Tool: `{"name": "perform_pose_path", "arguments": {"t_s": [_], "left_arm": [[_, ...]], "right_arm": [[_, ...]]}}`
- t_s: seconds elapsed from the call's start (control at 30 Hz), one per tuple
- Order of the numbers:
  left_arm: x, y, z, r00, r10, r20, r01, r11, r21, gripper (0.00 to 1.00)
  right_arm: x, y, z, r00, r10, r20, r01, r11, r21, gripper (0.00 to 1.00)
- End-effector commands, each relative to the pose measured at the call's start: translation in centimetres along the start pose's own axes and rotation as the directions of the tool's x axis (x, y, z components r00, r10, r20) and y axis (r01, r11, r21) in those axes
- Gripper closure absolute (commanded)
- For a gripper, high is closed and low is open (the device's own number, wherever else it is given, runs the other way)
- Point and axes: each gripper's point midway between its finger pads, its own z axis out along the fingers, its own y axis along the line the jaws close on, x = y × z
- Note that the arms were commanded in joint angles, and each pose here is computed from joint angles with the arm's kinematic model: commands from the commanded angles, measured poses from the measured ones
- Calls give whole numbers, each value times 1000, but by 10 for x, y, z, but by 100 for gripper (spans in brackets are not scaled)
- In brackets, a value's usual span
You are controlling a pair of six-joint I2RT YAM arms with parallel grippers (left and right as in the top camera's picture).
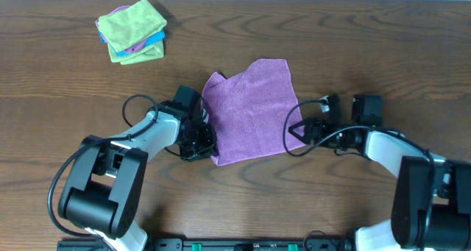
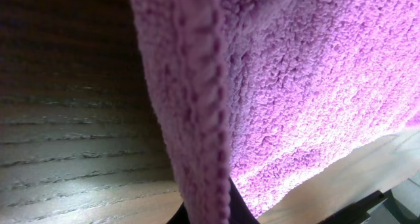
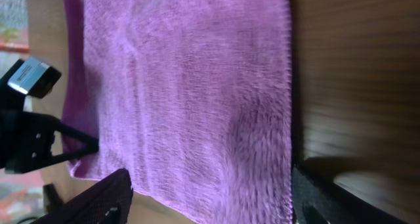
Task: Fold the cloth
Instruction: 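Grasp the cloth's left and right edges with both grippers, then lift both edges and fold the near half over the far half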
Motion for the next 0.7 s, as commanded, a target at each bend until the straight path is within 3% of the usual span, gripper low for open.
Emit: {"name": "perform_pose_path", "arguments": {"t_s": [0.0,0.13,0.2,0.27,0.33,0.53,0.67], "left_arm": [[6,14,8,1000,-16,-25,15,999,-44,94],[3,16,6,999,-27,-20,26,999,-41,94],[1,17,5,999,-36,-17,36,999,-35,94],[0,17,3,999,-44,-20,43,999,-15,94],[-2,17,0,999,-45,-22,45,999,3,94],[-4,-3,-12,999,-9,-50,16,990,141,94],[-20,-24,-38,999,24,25,-29,978,205,94]], "right_arm": [[43,-27,20,988,101,-117,-85,987,134,25],[50,-19,27,986,70,-150,-50,990,133,32],[52,-18,28,985,64,-159,-42,990,133,43],[53,-17,29,985,58,-165,-36,990,135,66],[53,-17,29,985,57,-163,-35,990,134,99],[34,16,21,993,0,-121,2,1000,13,99],[9,50,-3,996,-85,-30,84,996,-37,99]]}}
